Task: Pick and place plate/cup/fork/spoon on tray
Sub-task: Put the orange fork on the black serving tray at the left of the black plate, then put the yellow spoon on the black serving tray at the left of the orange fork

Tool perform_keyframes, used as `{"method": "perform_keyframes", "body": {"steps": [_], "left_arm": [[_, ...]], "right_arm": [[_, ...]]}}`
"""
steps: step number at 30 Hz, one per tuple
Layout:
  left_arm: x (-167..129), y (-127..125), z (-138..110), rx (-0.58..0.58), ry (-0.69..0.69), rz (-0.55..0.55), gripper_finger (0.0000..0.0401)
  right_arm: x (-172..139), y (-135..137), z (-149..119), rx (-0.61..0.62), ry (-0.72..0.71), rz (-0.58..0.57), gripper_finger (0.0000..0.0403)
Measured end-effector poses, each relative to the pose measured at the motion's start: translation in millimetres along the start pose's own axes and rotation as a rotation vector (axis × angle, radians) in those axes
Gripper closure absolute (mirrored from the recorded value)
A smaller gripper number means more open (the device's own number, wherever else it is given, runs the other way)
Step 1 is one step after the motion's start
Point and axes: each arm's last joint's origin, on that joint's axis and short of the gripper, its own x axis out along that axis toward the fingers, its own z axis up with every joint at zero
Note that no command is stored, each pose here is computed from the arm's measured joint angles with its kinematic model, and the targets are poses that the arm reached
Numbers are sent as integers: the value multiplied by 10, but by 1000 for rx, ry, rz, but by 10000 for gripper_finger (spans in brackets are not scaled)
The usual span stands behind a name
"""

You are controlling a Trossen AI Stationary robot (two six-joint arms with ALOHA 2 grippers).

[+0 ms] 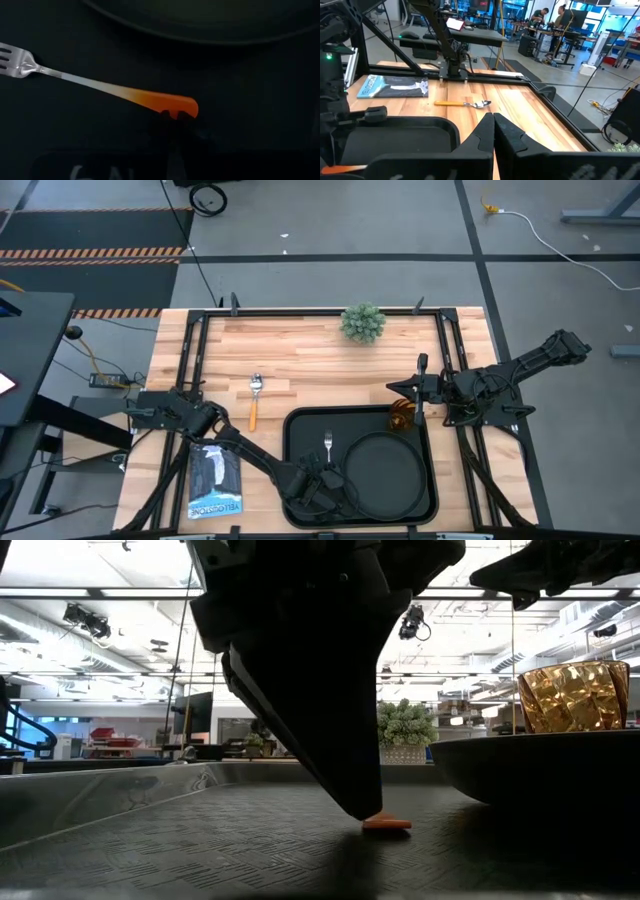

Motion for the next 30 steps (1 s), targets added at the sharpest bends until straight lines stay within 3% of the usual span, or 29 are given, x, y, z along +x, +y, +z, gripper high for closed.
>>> {"method": "perform_keyframes", "body": {"steps": [7, 10, 16, 22, 30], "left_arm": [[-22, 13, -3, -8, 7, 10, 358], [-128, 59, 46, -64, 4, 16, 358], [-337, 347, 29, -166, 88, 232, 359], [-421, 493, 25, -82, 157, 317, 394], [-552, 638, -4, 36, 201, 451, 394]], "right_arm": [[0, 1, 0, 0, -1, 4, 398], [0, 1, 0, 0, 0, 4, 398], [0, 2, 0, -1, 0, 7, 398], [0, 4, 0, -2, -1, 15, 398], [0, 4, 1, -11, -2, 15, 398]]}}
